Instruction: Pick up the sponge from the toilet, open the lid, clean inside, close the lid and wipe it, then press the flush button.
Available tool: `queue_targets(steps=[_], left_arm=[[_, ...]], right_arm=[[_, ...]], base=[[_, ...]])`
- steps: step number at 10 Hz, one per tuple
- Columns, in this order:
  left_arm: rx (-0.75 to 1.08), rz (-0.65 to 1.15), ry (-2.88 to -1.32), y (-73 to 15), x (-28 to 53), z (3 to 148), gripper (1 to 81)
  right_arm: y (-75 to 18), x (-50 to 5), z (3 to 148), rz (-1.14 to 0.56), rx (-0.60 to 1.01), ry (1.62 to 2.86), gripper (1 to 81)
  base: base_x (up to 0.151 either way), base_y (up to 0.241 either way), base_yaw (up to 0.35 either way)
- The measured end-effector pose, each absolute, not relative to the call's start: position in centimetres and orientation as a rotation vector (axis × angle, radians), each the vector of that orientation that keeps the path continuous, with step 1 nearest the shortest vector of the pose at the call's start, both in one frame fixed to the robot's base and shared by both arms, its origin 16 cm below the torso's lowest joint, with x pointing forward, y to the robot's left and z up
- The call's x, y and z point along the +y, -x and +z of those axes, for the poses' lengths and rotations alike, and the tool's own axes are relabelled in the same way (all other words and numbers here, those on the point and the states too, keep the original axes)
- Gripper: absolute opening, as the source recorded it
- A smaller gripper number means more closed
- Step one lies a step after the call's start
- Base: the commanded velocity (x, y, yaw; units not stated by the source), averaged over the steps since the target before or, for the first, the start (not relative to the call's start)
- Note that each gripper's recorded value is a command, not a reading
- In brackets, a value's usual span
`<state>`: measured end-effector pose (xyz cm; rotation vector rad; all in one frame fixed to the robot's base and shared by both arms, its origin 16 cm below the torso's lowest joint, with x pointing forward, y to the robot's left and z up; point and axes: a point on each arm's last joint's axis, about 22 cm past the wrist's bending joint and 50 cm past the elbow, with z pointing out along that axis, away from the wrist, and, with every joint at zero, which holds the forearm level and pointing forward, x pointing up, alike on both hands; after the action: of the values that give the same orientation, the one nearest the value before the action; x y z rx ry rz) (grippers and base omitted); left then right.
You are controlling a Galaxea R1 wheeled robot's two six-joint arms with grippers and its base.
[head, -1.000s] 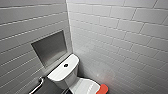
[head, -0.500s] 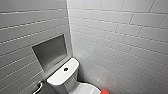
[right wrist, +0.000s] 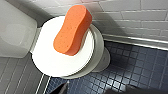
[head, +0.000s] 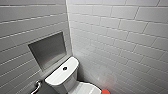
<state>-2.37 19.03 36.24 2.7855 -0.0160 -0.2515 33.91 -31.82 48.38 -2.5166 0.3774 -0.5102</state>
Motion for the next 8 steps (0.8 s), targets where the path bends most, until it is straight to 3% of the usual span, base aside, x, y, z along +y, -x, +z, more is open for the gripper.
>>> queue_targets(steps=[5,8], left_arm=[[0.006,-0.375,-2.769,4.2,18.8,34.1,81.1],[0.002,-0.34,-2.771,2.2,18.6,31.9,81.1]], right_arm=[[-36.7,-33.1,44.3,-0.441,0.405,2.54,81.1],[-43.2,-32.0,45.9,-0.505,0.353,2.482,81.1]], base=[[0.0,0.0,0.0],[0.0,0.0,0.0]])
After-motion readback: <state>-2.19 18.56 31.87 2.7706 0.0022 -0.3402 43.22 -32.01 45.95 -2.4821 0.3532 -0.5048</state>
